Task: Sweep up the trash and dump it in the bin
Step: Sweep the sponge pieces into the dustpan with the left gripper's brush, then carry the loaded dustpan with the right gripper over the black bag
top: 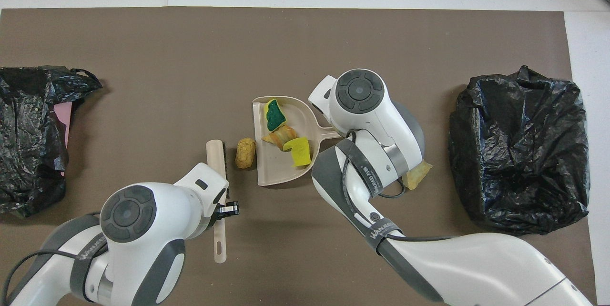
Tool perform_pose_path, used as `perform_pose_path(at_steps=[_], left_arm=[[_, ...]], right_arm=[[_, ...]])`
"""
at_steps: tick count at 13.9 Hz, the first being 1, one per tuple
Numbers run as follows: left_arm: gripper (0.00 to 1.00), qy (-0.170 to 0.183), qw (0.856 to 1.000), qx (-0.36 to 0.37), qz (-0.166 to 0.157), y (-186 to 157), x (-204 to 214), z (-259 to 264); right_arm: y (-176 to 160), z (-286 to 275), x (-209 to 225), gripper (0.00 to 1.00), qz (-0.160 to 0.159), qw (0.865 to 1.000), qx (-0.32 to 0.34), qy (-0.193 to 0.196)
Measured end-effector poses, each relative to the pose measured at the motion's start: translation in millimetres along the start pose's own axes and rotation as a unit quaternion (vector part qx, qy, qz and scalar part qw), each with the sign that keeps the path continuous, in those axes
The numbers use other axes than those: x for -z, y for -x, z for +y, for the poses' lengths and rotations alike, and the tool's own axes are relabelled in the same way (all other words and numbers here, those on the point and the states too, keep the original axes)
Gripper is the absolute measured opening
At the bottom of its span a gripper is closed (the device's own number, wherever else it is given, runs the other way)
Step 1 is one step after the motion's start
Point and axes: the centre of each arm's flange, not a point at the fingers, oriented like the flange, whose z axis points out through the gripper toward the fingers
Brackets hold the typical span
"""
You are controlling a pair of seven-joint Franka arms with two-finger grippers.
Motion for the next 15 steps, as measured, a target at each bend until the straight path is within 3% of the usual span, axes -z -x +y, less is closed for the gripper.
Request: perform_pose_path(at_steps=[4, 9, 15], left_arm=[[0.25, 0.010, 1.000, -0.009, 0.006, -14, -42, 13], [0.25, 0.018, 0.998, -0.064, 0.010, 14, -41, 62], [0.25, 0.017, 0.999, -0.045, 0.005, 3, -35, 54]], right_arm=[[0, 0, 0, 0.32, 0.000, 1.000, 0.000, 0.000], [0, 0, 0, 0.32, 0.000, 1.000, 0.000, 0.000], [8, 3, -1, 0.32, 0.003, 1.000, -0.007, -0.002]])
